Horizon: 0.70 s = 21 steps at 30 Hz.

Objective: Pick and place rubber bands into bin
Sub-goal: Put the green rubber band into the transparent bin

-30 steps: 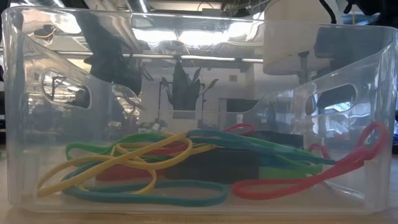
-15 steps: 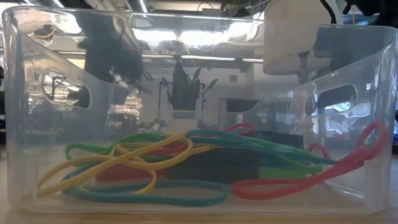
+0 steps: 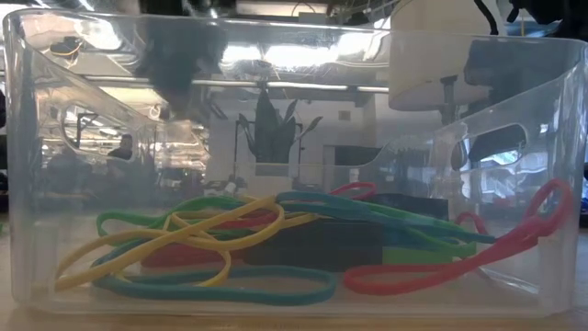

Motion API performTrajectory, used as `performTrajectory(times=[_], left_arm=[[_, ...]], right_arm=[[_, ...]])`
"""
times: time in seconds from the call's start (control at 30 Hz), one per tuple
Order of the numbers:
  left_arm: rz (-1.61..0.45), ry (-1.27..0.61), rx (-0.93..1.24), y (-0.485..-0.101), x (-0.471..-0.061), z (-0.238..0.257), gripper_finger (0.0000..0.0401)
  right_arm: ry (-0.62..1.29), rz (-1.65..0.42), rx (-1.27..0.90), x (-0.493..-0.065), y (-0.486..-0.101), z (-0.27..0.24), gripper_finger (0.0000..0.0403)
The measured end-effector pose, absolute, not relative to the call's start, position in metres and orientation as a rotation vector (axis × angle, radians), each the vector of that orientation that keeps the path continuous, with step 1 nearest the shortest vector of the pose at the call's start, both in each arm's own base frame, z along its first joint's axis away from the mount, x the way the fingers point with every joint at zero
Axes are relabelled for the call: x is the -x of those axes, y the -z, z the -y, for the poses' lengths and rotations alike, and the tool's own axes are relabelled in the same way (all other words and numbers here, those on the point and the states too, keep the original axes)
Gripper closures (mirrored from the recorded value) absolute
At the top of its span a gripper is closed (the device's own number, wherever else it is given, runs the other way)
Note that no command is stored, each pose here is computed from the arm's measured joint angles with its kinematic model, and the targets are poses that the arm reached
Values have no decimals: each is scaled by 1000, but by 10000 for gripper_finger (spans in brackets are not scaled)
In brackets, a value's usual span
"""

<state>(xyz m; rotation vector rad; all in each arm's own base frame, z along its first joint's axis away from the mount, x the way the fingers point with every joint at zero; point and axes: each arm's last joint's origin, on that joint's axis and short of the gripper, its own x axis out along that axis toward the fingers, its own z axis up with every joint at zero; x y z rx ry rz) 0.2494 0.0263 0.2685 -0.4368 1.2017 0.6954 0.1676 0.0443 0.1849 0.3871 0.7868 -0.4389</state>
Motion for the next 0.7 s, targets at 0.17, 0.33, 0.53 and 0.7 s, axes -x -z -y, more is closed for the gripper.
performTrajectory(times=[0.17, 0.33, 0.53, 0.7], left_arm=[[-1173, -585, 376, -289, -283, 17, 399], [-1184, -479, 297, -295, -319, 67, 399], [-1208, -390, 234, -284, -358, 120, 399], [-1243, -367, 286, -266, -379, 148, 399]], right_arm=[[419, -802, -400, -167, -185, -45, 399], [413, -811, -402, -167, -184, -45, 399], [401, -819, -409, -167, -184, -46, 399], [372, -840, -422, -167, -184, -47, 399]])
